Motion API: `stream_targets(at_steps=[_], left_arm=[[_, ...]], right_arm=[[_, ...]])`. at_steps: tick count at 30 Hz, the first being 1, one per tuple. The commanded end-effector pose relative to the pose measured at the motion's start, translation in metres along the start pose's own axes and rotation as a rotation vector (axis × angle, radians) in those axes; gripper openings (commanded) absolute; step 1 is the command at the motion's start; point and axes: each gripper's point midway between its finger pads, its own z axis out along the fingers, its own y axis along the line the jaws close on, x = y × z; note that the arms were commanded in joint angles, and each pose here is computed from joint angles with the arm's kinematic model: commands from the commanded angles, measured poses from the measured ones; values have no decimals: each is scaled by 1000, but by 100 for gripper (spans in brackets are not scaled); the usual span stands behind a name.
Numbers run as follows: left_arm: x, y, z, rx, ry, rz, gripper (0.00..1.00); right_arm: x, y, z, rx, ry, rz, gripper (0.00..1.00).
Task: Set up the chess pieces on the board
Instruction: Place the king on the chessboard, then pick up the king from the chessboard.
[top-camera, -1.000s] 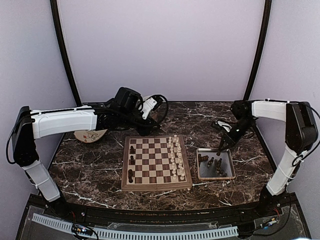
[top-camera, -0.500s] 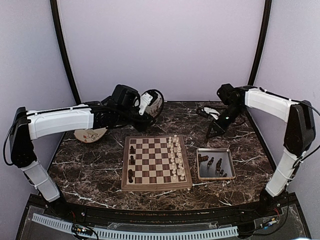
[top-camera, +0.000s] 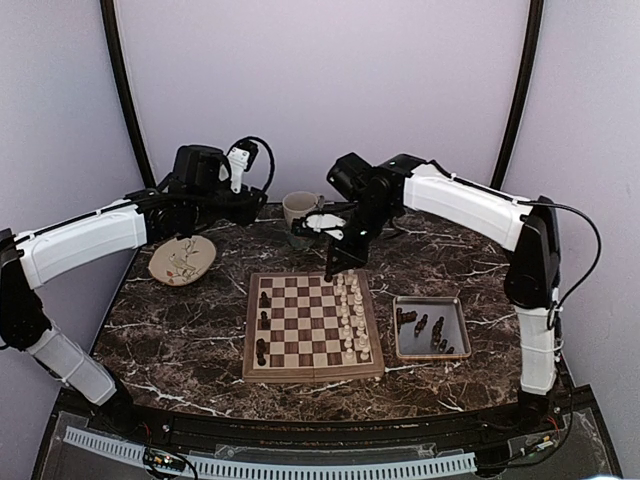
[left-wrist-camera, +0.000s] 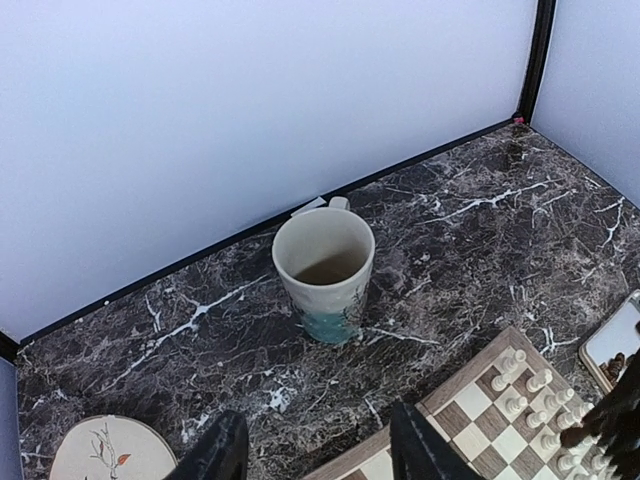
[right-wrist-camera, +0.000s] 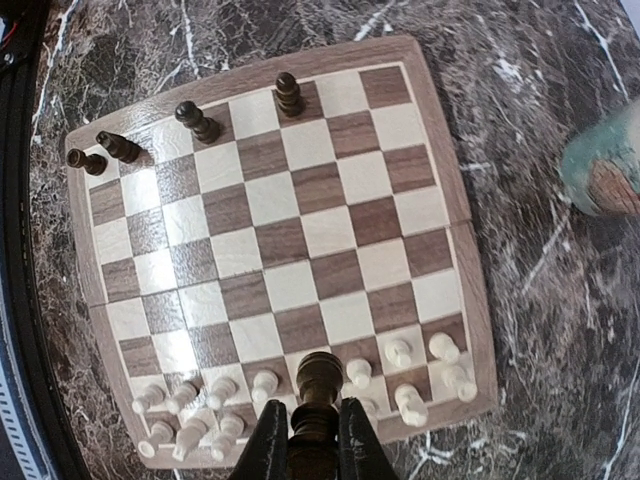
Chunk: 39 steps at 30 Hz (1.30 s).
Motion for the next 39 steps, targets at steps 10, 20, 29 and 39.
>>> stream_targets(at_steps=[10, 20, 29, 39], left_arm=[[-14, 25, -19, -114, -83, 21, 53], [-12, 21, -16, -95, -70, 26, 53], [-9, 16, -13, -65, -54, 40, 53], [18, -18, -6, 130, 182, 136, 52]], right_arm=[[-45, 65, 85, -80, 86, -185, 3], [-36, 63, 123, -81, 130, -188, 5], [-41, 60, 102, -69, 90, -169, 25], [19, 32, -1, -23, -27, -7, 27]])
